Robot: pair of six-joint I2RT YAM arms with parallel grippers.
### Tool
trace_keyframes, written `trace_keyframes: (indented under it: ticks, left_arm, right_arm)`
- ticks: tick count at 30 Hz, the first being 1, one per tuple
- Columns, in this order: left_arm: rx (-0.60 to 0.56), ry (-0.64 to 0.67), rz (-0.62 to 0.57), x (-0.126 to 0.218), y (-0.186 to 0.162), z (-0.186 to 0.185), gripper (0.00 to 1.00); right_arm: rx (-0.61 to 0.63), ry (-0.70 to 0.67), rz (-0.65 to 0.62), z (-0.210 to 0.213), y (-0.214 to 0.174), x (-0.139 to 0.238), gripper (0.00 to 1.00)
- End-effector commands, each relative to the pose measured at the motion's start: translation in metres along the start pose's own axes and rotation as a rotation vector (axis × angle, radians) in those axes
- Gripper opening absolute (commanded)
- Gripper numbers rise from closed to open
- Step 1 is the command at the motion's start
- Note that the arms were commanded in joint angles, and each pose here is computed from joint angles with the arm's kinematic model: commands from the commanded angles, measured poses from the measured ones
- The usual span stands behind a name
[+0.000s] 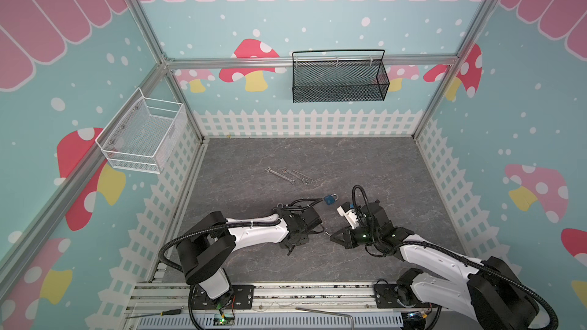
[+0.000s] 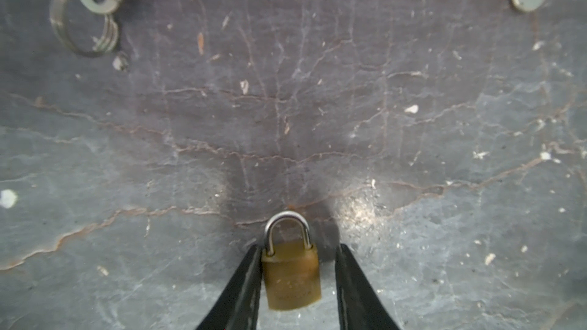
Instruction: Unlock with the key
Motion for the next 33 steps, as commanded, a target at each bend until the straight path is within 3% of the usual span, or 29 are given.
trace_keyframes:
  ticks: [1,5,17,24,25,33]
  left_arm:
    - [0.007,0.067,0.024,-0.007,-0.008,0.008,0.37]
    - [0.006,0.080,0.020,-0.008,-0.011,0.015,0.28]
    - [-0.069,0.085,0.080,-0.017,-0.016,0.010,0.27]
    - [-0.100,0.067,0.067,-0.011,-0.013,0.007,0.04]
    - [-0.095,0.059,0.059,-0.009,-0.011,0.006,0.00]
    - [0.056,-0.087,-0.056,0.039,0.018,0.002,0.00]
  right_arm:
    - [0.018,0.013,-0.011,0.000,-0.001,0.002,0.00]
    - [0.016,0.011,-0.009,-0.001,-0.002,0.001,0.00]
    - [0.006,0.021,-0.028,0.004,0.003,0.003,0.00]
    - [0.006,0.029,-0.041,0.008,0.007,0.005,0.00]
    - [0.001,0.028,-0.040,0.008,0.007,0.005,0.00]
    - [-0.076,0.029,-0.065,0.011,0.010,0.007,0.00]
Point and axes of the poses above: each gripper's point midway between its finger pads, its own x axis back along the fingers, its own z axis along the line the jaws close on, y = z × x, the point moved 9 cm from there along x, back along the fingers, and after that the axes turned 6 degrees about -x, right-handed, at the moved point
